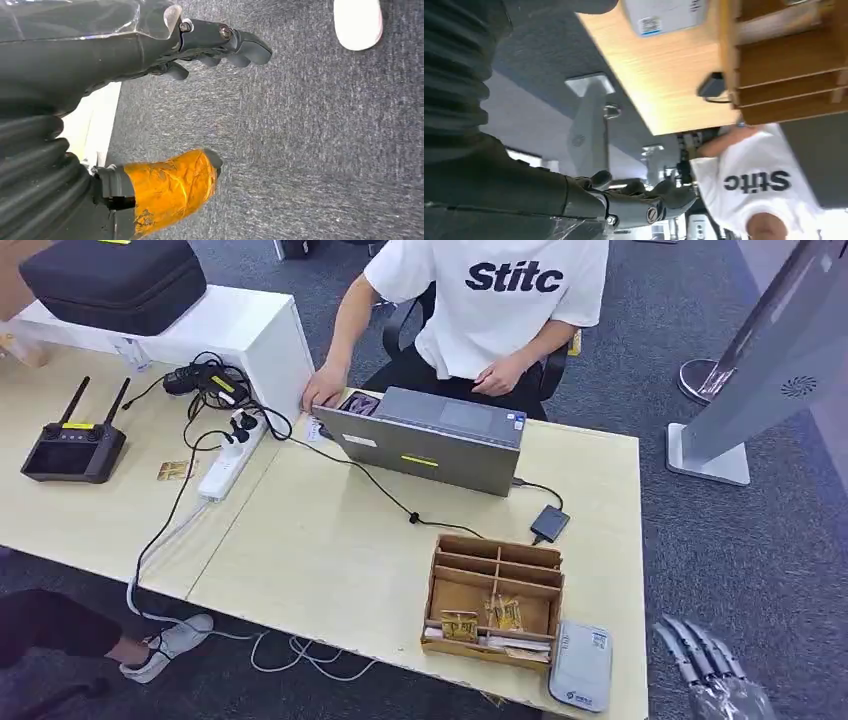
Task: Pass the card to the sensor for recognition and then transmit it.
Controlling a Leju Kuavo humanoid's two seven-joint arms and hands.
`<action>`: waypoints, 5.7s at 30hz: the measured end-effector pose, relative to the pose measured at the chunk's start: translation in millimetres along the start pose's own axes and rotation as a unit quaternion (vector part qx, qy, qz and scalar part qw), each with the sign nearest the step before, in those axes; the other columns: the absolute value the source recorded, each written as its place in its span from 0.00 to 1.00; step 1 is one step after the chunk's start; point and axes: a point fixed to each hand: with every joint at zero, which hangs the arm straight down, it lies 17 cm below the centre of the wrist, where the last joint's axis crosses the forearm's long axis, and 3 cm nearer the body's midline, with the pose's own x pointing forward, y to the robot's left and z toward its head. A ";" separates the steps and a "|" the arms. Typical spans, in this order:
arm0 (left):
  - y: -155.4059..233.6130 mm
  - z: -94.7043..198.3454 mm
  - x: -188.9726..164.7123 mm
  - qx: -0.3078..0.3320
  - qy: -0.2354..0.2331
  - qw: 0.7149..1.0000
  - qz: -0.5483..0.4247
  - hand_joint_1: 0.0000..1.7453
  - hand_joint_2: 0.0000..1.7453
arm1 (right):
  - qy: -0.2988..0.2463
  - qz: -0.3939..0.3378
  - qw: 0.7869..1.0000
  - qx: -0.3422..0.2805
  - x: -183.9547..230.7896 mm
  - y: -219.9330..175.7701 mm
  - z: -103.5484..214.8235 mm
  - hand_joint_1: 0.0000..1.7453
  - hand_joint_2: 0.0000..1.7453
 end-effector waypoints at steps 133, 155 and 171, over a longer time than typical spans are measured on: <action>19.3 -3.6 5.0 0.012 -0.006 1.000 -0.009 0.00 1.00 | 0.029 -0.018 0.999 0.011 38.1 71.4 -98.5 1.00 1.00; 21.0 -4.5 9.2 0.008 -0.010 1.000 -0.021 0.00 1.00 | -0.009 -0.066 0.989 -0.130 50.4 -55.6 -166.1 1.00 1.00; 43.4 -11.3 36.3 0.000 -0.033 0.994 -0.102 0.00 1.00 | 0.037 -0.244 0.961 -0.122 -2.2 -137.9 -319.0 1.00 1.00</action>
